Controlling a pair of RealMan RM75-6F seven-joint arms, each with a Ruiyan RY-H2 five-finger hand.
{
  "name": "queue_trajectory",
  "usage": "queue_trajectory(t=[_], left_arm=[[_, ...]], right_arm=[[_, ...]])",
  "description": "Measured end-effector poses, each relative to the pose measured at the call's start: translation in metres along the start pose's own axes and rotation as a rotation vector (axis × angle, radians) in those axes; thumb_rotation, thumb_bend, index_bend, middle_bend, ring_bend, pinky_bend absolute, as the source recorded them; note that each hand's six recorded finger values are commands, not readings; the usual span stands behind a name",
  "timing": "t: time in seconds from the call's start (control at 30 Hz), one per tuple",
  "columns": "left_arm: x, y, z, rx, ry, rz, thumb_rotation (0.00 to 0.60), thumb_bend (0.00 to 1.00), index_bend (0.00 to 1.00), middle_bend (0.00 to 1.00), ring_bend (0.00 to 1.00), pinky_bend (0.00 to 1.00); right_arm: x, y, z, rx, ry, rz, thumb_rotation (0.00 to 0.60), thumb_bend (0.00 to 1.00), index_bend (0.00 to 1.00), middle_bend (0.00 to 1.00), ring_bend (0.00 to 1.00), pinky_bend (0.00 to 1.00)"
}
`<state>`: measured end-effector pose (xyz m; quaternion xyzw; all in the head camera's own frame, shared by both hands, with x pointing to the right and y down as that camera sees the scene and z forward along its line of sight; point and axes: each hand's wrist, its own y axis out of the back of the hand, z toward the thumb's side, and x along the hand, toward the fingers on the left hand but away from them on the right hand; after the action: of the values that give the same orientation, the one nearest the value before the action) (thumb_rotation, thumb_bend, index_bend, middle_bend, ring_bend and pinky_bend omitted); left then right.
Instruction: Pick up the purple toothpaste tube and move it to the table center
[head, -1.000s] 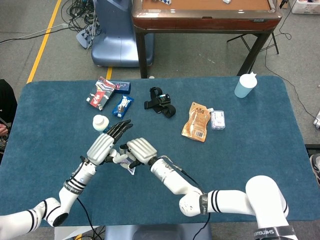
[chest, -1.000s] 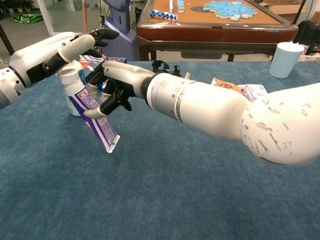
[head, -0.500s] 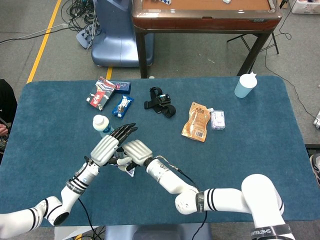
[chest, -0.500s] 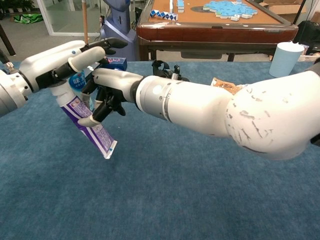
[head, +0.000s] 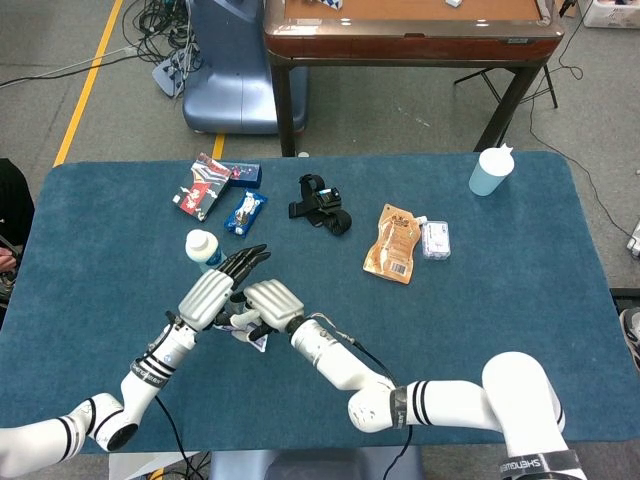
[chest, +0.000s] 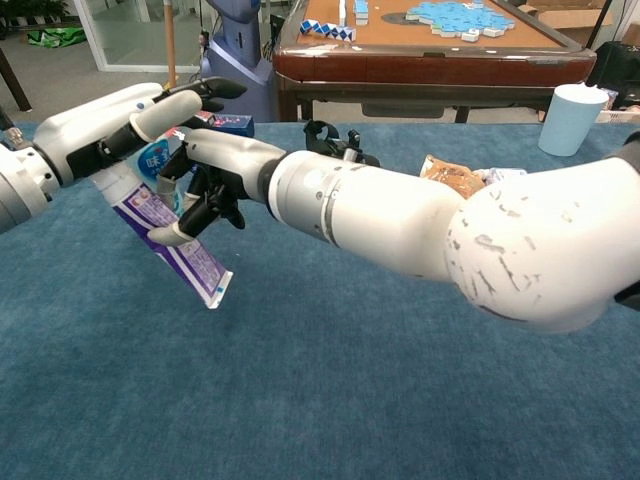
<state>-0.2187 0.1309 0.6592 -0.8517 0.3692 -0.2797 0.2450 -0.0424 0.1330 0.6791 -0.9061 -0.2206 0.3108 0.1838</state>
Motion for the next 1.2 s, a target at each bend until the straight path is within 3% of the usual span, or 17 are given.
queue_trajectory(t=[0.53,0.8,0.87,0.93,1.03,1.1,1.2], left_arm=[[0.0,0.003,0.0,0.0,0.003,0.01,0.0,0.0,0.0,0.0,0.0,0.07],[-0.004,0.02,0.001,0.036,-0.001,0.031,0.0,0.0,0.0,0.0,0.0,0.07],[-0.006,0.025,0.0,0.051,0.003,0.034,0.0,0.0,0.0,0.0,0.0,0.07],[-0.009,0.029,-0.001,0.066,0.01,0.035,0.0,0.0,0.0,0.0,0.0,0.07],[-0.012,0.035,-0.005,0.084,0.03,0.037,0.0,0.0,0.0,0.0,0.0,0.07],[-0.014,0.037,-0.006,0.091,0.04,0.037,0.0,0.0,0.0,0.0,0.0,0.07],[-0.018,0.038,-0.008,0.107,0.056,0.031,0.0,0.0,0.0,0.0,0.0,0.07]], right_arm=[[0.003,-0.002,-0.005,-0.038,-0.011,0.015,0.6,1.0,0.98,0.9,0.87,0.72],[0.011,0.005,-0.023,0.122,-0.039,0.09,0.6,1.0,0.98,0.9,0.87,0.72],[0.014,0.009,-0.028,0.184,-0.048,0.116,0.6,0.99,0.98,0.86,0.82,0.67],[0.017,0.014,-0.033,0.264,-0.06,0.148,0.6,0.9,0.91,0.8,0.75,0.61],[0.021,0.019,-0.039,0.382,-0.082,0.195,0.6,0.57,0.7,0.66,0.61,0.53],[0.025,0.021,-0.042,0.446,-0.102,0.226,0.6,0.31,0.48,0.51,0.47,0.48],[0.03,0.021,-0.045,0.511,-0.132,0.266,0.6,0.12,0.21,0.32,0.31,0.42]])
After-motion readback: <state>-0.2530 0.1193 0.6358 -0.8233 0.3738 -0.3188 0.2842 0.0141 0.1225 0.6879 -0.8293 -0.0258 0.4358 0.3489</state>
